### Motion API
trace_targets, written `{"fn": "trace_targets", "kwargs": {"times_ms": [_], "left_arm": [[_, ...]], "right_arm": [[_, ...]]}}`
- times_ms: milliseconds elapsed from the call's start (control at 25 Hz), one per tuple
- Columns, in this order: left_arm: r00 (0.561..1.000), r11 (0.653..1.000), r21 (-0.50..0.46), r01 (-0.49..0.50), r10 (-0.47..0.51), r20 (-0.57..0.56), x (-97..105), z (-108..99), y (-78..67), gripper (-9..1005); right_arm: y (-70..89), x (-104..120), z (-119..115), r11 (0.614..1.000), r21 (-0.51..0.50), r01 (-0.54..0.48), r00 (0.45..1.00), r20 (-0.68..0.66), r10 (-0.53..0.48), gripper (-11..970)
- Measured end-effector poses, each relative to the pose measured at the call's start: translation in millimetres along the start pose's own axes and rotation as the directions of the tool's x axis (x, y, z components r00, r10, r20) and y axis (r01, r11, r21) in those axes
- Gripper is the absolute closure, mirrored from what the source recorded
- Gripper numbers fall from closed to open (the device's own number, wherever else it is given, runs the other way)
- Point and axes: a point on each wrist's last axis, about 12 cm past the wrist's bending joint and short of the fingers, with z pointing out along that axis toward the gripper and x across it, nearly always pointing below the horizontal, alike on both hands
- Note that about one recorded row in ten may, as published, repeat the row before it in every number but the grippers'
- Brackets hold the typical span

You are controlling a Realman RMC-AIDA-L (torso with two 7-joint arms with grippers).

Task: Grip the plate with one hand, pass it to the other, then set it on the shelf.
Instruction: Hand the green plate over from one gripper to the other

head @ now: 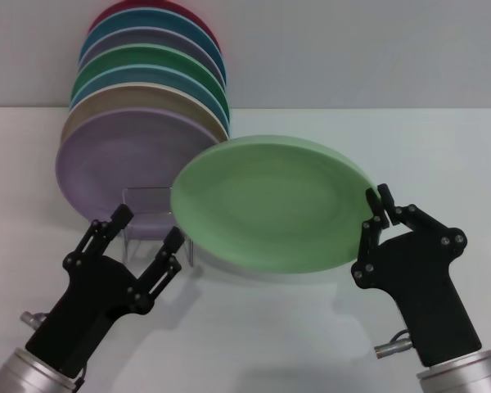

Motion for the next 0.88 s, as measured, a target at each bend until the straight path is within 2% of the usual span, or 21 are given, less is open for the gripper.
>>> {"fn": "trace_targets", "kwargs": {"times_ms": [440,880], "left_arm": [[1.0,0.999,0.039,0.003,-0.003,-0.005,0.2,7.2,-4.0,215],[0.999,0.999,0.048,-0.001,0.002,-0.032,2.0,19.5,-0.6,215]], "right_arm": [[2.3,-0.8,-1.1,1.0,-0.014,-0.002,1.0,0.004,0.002,940],[3.6,-1.5,-1.6,1.0,-0.021,-0.006,1.0,0.004,0.006,941]]}}
